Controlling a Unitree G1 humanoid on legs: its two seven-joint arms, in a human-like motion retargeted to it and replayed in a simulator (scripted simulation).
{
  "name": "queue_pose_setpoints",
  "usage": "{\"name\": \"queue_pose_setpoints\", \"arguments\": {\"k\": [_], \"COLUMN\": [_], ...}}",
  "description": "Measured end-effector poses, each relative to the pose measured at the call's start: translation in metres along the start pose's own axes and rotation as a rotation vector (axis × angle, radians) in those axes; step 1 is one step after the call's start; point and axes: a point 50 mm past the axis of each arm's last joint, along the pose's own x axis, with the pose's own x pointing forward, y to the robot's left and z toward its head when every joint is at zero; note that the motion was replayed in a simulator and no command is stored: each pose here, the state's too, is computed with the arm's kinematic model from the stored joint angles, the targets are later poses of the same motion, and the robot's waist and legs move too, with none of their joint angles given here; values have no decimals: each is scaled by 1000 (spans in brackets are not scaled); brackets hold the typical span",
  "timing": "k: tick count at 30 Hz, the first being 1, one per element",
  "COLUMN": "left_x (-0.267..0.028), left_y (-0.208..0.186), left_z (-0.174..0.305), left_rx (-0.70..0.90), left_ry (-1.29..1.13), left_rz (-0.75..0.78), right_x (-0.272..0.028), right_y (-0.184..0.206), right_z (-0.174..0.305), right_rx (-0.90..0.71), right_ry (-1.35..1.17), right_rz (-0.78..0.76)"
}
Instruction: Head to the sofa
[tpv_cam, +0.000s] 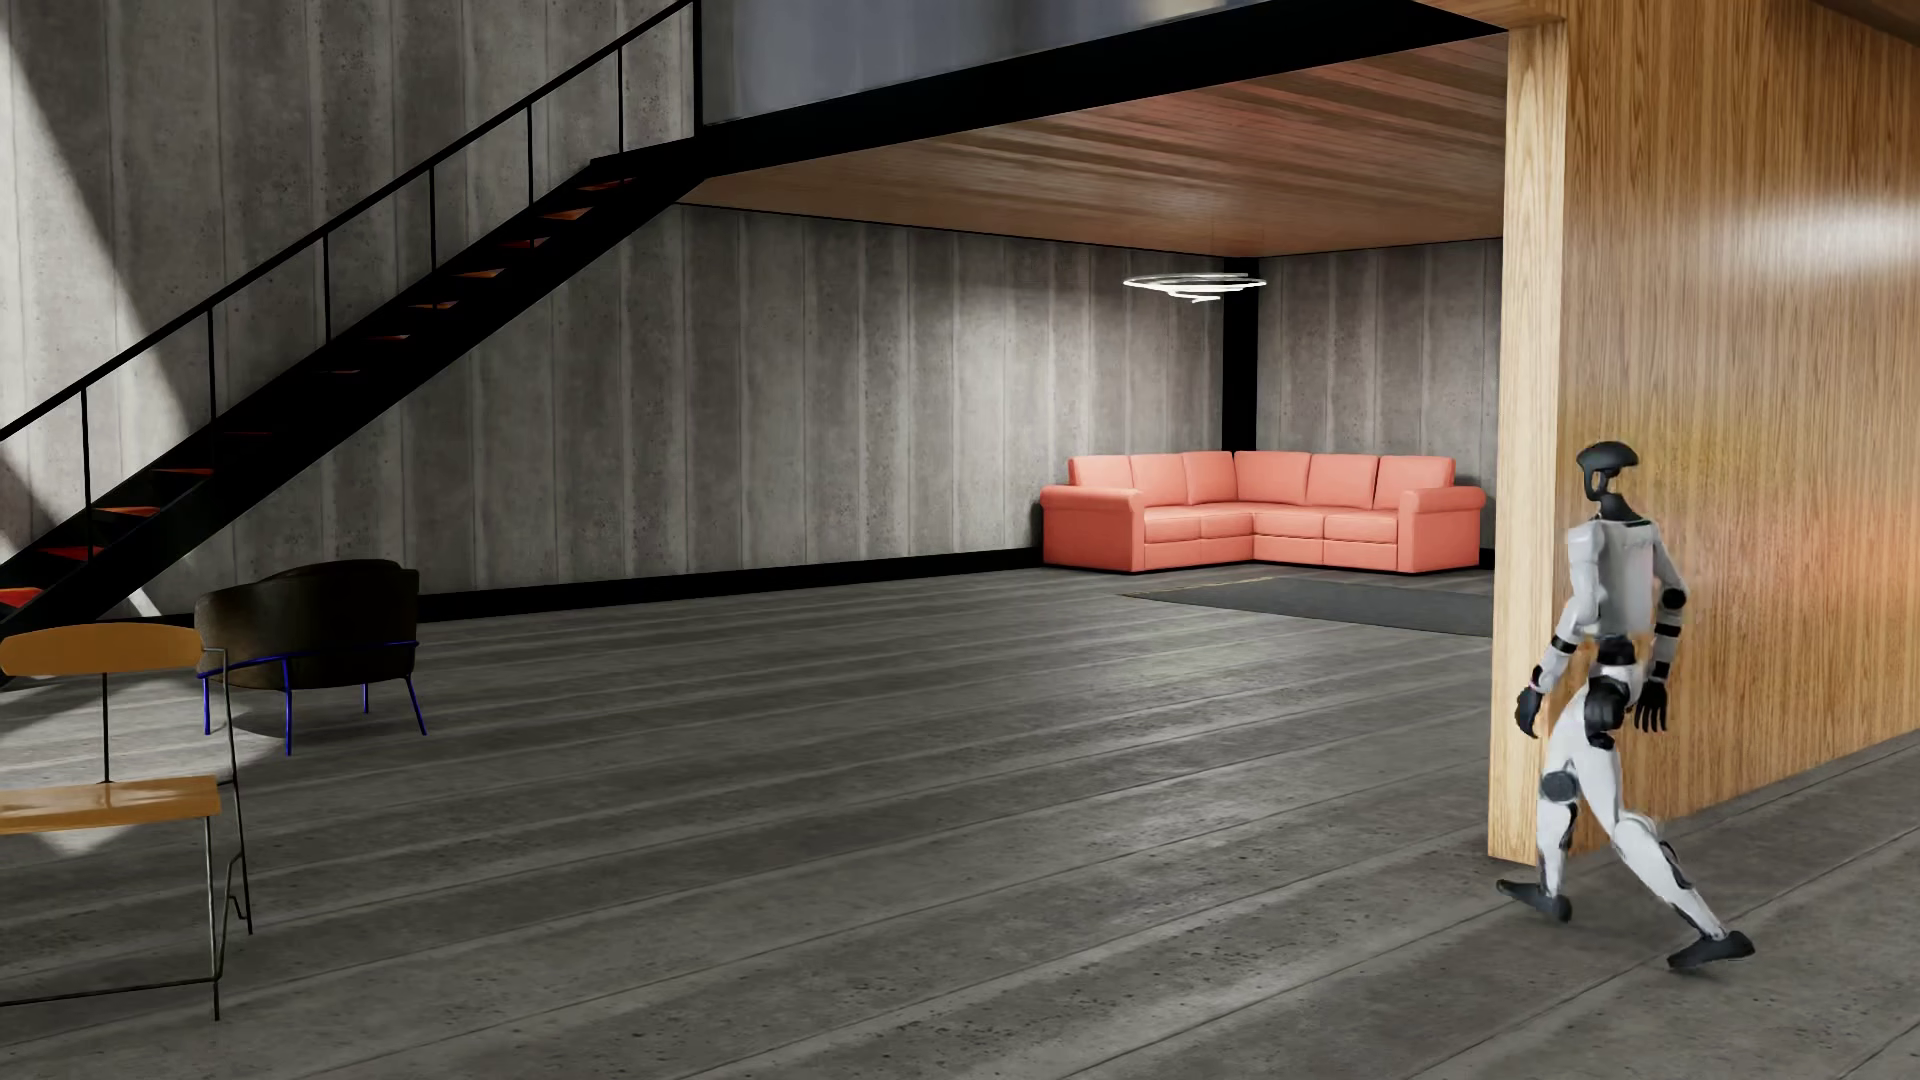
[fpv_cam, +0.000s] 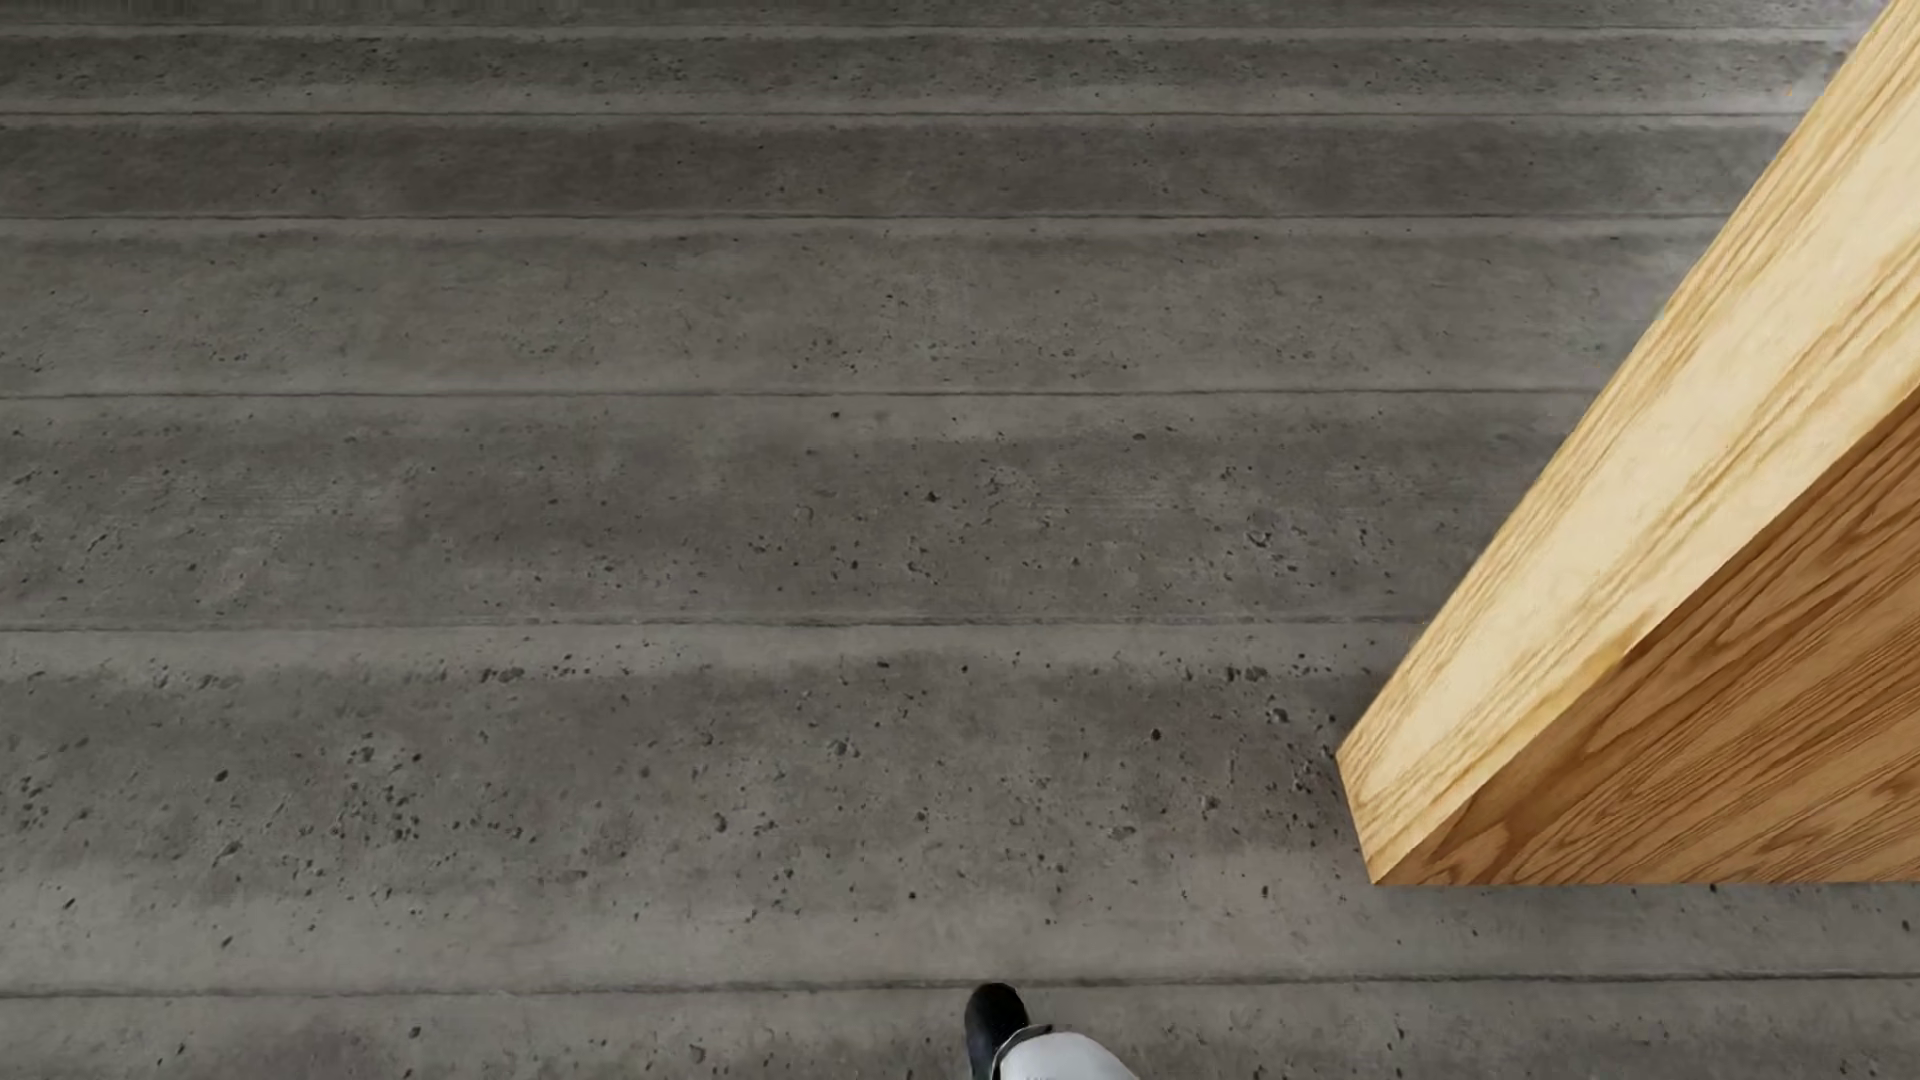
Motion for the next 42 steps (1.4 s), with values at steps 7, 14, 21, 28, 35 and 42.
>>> {"name": "queue_pose_setpoints", "arguments": {"k": [7,14,21,28,35,42], "left_x": [-10,-32,-44,-10,-22,-47], "left_y": [-30,-45,-53,-10,-14,-34], "left_z": [-39,-79,-107,-30,-63,-104], "left_rx": [-34,-40,-62,-34,-99,-89], "left_ry": [143,267,398,94,205,346], "left_rz": [-66,-103,-112,-13,7,-47], "right_x": [4,0,5,5,-4,2], "right_y": [-9,-91,-62,-11,3,-66], "right_z": [8,95,71,8,-22,49], "right_rx": [-10,-22,73,-4,-34,12], "right_ry": [-10,-283,-217,0,78,-151], "right_rz": [-21,-227,-173,-27,18,-173]}}
